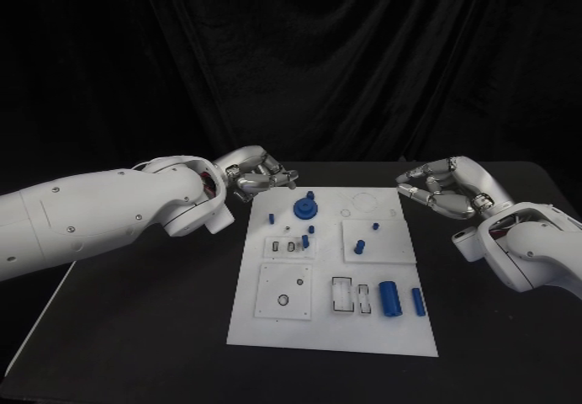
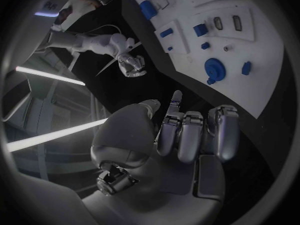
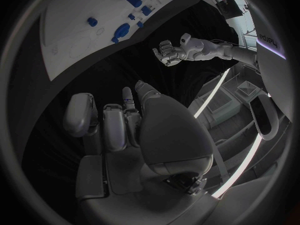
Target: Assemble the parts on the task board
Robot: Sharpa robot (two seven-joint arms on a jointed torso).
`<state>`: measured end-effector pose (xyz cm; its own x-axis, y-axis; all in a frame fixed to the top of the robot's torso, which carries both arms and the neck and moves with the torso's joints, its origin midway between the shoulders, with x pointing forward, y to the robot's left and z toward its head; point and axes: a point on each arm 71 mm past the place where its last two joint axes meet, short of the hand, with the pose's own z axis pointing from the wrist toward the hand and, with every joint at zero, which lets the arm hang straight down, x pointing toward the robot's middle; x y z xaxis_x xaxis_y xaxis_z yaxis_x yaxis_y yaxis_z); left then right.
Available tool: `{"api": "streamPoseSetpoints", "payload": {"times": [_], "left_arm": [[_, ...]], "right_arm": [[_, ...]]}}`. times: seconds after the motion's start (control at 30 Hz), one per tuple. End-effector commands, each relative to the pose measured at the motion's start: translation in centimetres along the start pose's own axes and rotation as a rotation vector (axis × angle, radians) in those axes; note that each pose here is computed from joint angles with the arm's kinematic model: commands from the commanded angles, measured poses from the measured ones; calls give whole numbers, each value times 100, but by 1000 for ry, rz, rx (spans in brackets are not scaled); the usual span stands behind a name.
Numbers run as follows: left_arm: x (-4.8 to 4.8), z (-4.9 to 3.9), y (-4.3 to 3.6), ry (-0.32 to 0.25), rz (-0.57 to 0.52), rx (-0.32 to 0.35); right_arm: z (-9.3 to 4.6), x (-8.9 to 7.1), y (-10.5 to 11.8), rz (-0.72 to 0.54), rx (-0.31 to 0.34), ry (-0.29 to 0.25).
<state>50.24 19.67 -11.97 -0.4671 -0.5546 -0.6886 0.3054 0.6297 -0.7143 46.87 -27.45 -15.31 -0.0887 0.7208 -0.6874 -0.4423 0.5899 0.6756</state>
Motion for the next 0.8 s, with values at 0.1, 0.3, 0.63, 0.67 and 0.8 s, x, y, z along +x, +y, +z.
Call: {"api": "streamPoseSetpoints", "payload": {"times": [0.1,0.3,0.63,0.67,0.8], "left_arm": [[88,38,-38,11,370,-125],[269,93,-102,112,518,-237],[433,193,-180,189,604,-352],[453,213,-192,200,606,-354],[542,291,-244,251,591,-364]], "right_arm": [[-11,-20,-37,-2,1,-39],[-17,-11,-68,-17,11,-35],[-23,-5,-109,-33,25,-35],[-23,-5,-112,-34,26,-35],[-15,13,-119,-32,31,-27]]}}
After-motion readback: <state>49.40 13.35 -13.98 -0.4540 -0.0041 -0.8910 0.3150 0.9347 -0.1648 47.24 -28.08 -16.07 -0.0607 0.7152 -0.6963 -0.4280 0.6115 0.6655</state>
